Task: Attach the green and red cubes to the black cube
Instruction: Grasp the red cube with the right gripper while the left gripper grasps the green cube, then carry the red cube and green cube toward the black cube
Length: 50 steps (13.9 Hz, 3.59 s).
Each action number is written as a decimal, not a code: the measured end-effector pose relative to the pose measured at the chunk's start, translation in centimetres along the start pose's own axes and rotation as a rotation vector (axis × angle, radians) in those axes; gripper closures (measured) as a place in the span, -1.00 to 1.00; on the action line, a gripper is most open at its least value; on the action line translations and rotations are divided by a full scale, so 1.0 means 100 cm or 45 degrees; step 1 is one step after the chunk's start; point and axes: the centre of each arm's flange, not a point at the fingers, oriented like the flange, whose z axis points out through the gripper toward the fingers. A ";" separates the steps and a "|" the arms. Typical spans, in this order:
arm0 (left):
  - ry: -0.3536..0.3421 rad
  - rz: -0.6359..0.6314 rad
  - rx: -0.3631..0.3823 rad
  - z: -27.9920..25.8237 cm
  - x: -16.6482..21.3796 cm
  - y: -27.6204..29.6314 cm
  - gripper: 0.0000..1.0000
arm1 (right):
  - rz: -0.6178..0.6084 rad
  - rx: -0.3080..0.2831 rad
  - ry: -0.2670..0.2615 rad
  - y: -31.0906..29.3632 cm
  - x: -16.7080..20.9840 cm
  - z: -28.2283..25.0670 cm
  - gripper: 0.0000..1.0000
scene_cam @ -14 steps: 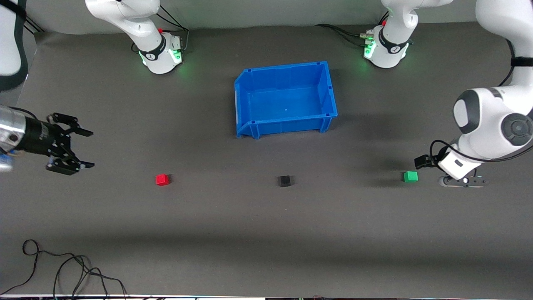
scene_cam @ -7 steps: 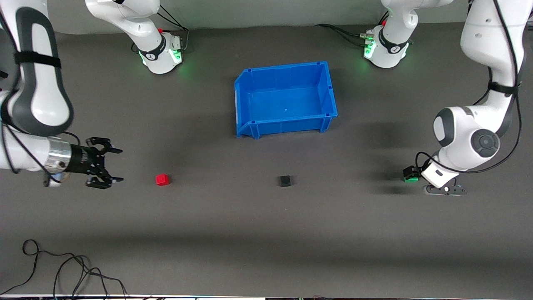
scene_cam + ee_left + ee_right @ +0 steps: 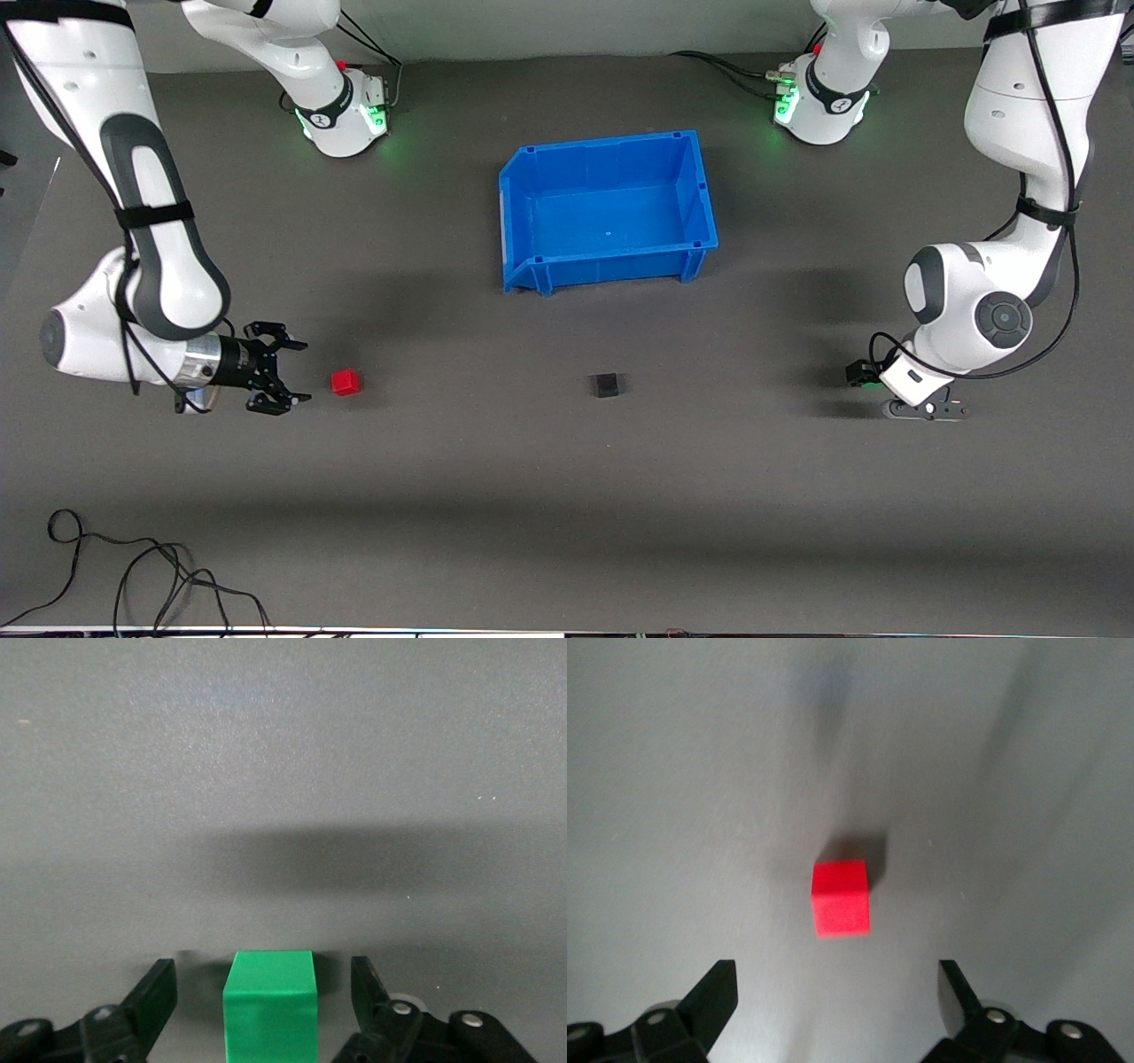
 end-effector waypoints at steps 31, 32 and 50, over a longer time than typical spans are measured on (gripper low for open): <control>-0.113 -0.591 0.014 -0.067 0.041 0.065 0.20 | 0.027 0.057 -0.031 -0.047 -0.068 0.031 0.20; -0.115 -0.646 0.019 -0.072 0.040 0.073 0.20 | 0.044 0.055 -0.032 -0.052 -0.090 0.032 0.20; -0.093 -1.769 -0.017 -0.045 0.001 0.229 0.20 | 0.241 0.244 0.041 -0.063 -0.364 0.181 0.20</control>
